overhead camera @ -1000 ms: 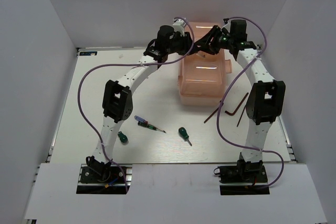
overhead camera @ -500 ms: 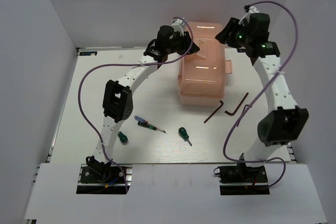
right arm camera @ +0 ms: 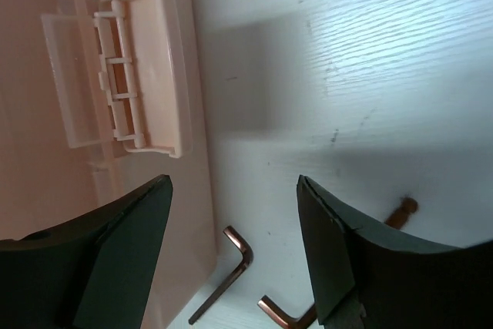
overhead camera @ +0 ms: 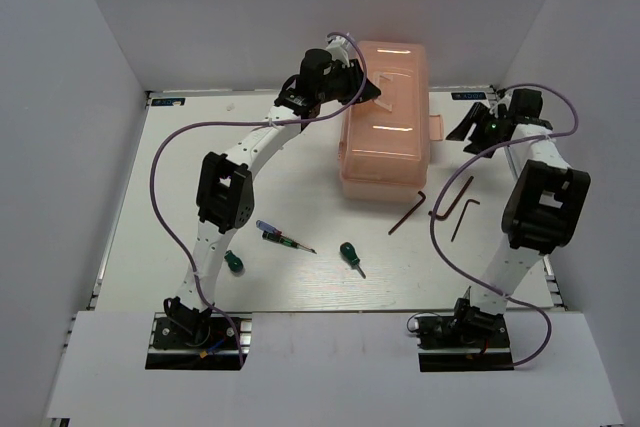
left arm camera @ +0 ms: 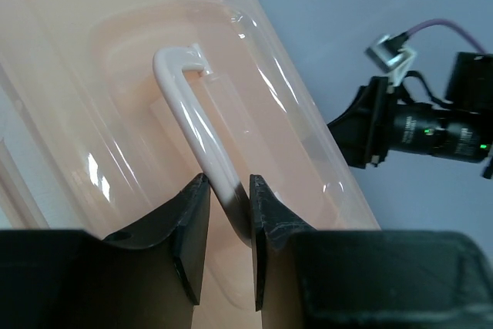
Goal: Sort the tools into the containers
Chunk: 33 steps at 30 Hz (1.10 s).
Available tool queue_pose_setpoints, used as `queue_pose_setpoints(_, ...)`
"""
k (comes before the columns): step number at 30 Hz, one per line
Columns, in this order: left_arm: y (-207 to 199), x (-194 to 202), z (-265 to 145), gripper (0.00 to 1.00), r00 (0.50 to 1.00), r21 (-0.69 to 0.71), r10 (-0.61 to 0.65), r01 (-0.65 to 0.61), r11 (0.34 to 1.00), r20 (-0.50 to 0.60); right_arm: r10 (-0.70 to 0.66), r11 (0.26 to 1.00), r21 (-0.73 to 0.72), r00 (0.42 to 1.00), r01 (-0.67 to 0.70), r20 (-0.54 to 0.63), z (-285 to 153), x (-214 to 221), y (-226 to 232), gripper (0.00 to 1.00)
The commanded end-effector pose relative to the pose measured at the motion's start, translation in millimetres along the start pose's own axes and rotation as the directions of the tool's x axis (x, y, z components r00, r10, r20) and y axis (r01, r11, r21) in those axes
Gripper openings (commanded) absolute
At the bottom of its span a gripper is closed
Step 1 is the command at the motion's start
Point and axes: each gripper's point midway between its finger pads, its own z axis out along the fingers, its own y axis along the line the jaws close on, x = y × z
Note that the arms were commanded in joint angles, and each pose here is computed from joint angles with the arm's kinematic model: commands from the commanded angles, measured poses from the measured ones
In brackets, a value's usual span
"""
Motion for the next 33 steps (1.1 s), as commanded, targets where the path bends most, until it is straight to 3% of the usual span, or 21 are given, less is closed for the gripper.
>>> queue_pose_setpoints(1,-1.4,22.6,8.7,0.31,0.999,0.005,0.017,-0.017,1.000,-0.048,-0.056,0.975,-0.213,0.998,0.057,0.009,-3.0,-9.8,32.5,0.72)
queue_pose_setpoints(6,-1.4,22.6,8.7,0.33,0.999,0.005,0.017,-0.017,1.000,-0.048,-0.047,0.964,-0.262,0.999,0.047,0.007,11.7,-15.7,37.1,0.72)
queue_pose_setpoints(16,-15.1,20.9,9.2,0.09,0.999,0.072,-0.018,0.021,0.997,-0.045,0.050,0.956,-0.287,0.997,-0.066,-0.062,53.3,-24.2,27.9,0.69)
queue_pose_setpoints(18,-18.6,23.5,11.2,0.01,0.998,0.103,-0.033,0.038,0.994,-0.051,0.063,0.946,-0.313,0.994,-0.088,-0.090,61.5,-21.4,28.5,0.63)
queue_pose_setpoints(21,-26.1,19.9,12.2,0.00,0.998,0.136,-0.044,0.050,0.989,-0.050,0.062,0.934,-0.342,0.991,-0.101,-0.122,68.8,-14.0,30.9,0.54)
queue_pose_setpoints(22,-25.7,19.1,14.1,0.00,0.998,0.139,-0.042,0.048,0.989,-0.047,0.052,0.927,-0.362,0.991,-0.093,-0.123,68.8,-14.0,35.7,0.37)
queue_pose_setpoints(25,-29.0,14.6,13.5,0.00,0.999,0.145,-0.037,0.042,0.988,-0.037,0.033,0.919,-0.385,0.991,-0.082,-0.132,71.0,-11.6,40.7,0.00)
queue_pose_setpoints(33,-48.2,-19.1,-6.8,0.00,0.999,0.117,0.014,-0.018,0.993,0.035,-0.013,0.953,-0.304,0.995,-0.018,-0.101,70.3,-17.4,29.6,0.00)
